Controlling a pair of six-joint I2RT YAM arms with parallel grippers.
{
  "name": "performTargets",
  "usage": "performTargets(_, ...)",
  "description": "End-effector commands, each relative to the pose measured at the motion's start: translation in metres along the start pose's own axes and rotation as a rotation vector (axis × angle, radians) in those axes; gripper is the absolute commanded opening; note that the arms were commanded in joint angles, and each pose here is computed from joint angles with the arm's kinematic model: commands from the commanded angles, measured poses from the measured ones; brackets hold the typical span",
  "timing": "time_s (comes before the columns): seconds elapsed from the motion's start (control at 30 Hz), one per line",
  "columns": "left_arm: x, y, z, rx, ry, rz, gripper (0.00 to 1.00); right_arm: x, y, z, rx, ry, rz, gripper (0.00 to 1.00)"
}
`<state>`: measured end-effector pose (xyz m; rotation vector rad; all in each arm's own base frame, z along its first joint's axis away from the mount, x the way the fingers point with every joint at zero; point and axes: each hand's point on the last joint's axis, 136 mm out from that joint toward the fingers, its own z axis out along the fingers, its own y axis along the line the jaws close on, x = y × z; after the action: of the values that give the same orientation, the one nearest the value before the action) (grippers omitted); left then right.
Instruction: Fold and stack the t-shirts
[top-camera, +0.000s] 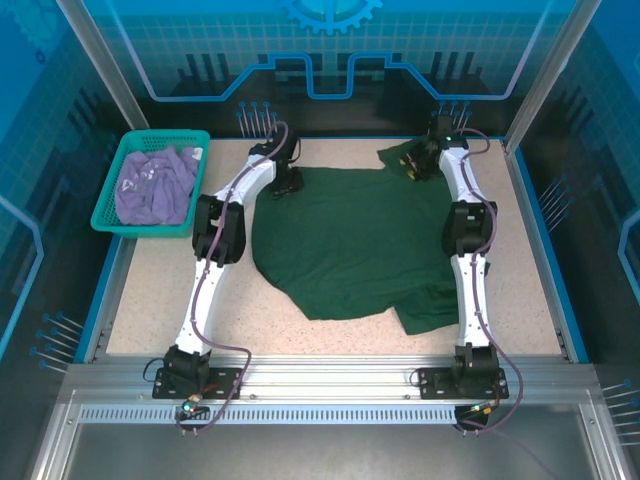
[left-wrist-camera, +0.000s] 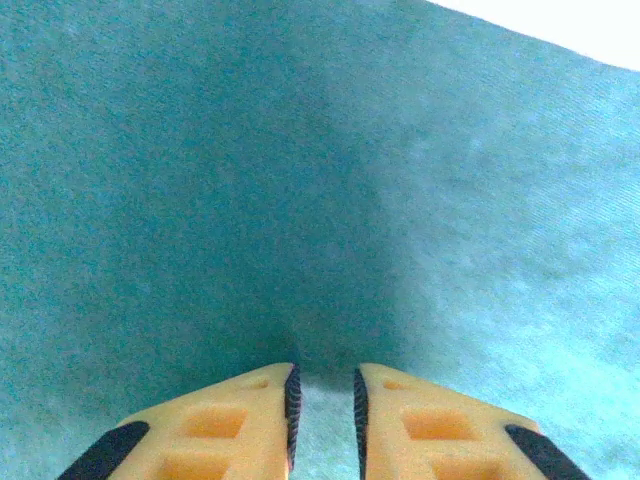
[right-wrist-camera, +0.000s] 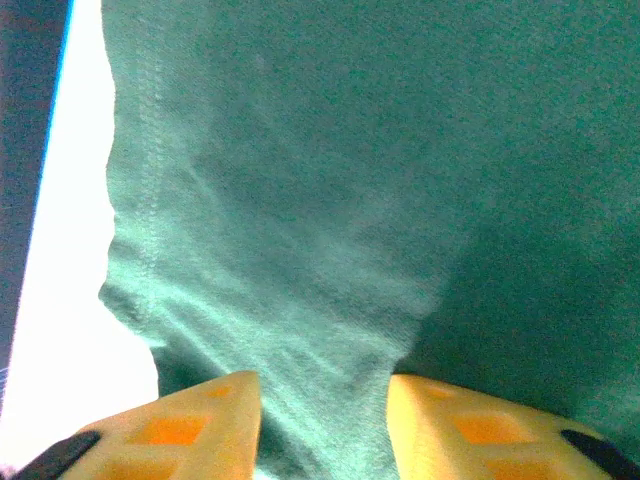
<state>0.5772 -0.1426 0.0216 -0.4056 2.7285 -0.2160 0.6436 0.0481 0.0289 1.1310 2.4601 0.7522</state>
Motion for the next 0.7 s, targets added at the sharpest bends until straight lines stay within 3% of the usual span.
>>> performTargets(0.0, -0.005, 0.04, 0.013, -0.102, 0.03, -0.064, 0.29, -0.004, -0.025, 0.05, -0.034, 0.022, 0.096, 0.5)
performTargets(0.07, -0.02, 0.046, 0.006, -0.086, 0.005, -0.096, 0.34, -0.013, -0.008, 0.051, -0.109, 0.0, 0.093, 0.57)
performTargets(0.17, -0.045, 0.043, -0.024, -0.043, -0.052, -0.113, 0.5, -0.023, 0.025, 0.032, -0.209, -0.028, 0.063, 0.67)
performTargets(0.3, -0.065, 0.015, -0.096, 0.063, -0.137, -0.078, 0.85, -0.013, 0.083, -0.042, -0.257, -0.072, -0.076, 0.8)
performTargets(0.37, -0.063, 0.004, -0.137, 0.107, -0.164, -0.078, 0.92, 0.005, 0.1, -0.085, -0.228, -0.081, -0.175, 0.83)
performTargets(0.47, -0.042, -0.006, -0.184, 0.218, -0.191, -0.117, 0.95, 0.048, 0.102, -0.142, -0.137, -0.062, -0.297, 0.84)
performTargets(0.53, -0.011, -0.006, -0.196, 0.283, -0.172, -0.157, 0.93, 0.079, 0.085, -0.183, -0.05, -0.081, -0.364, 0.85)
performTargets(0.67, 0.069, 0.006, -0.195, 0.341, -0.073, -0.245, 0.82, 0.144, -0.012, -0.237, 0.102, -0.068, -0.256, 0.84)
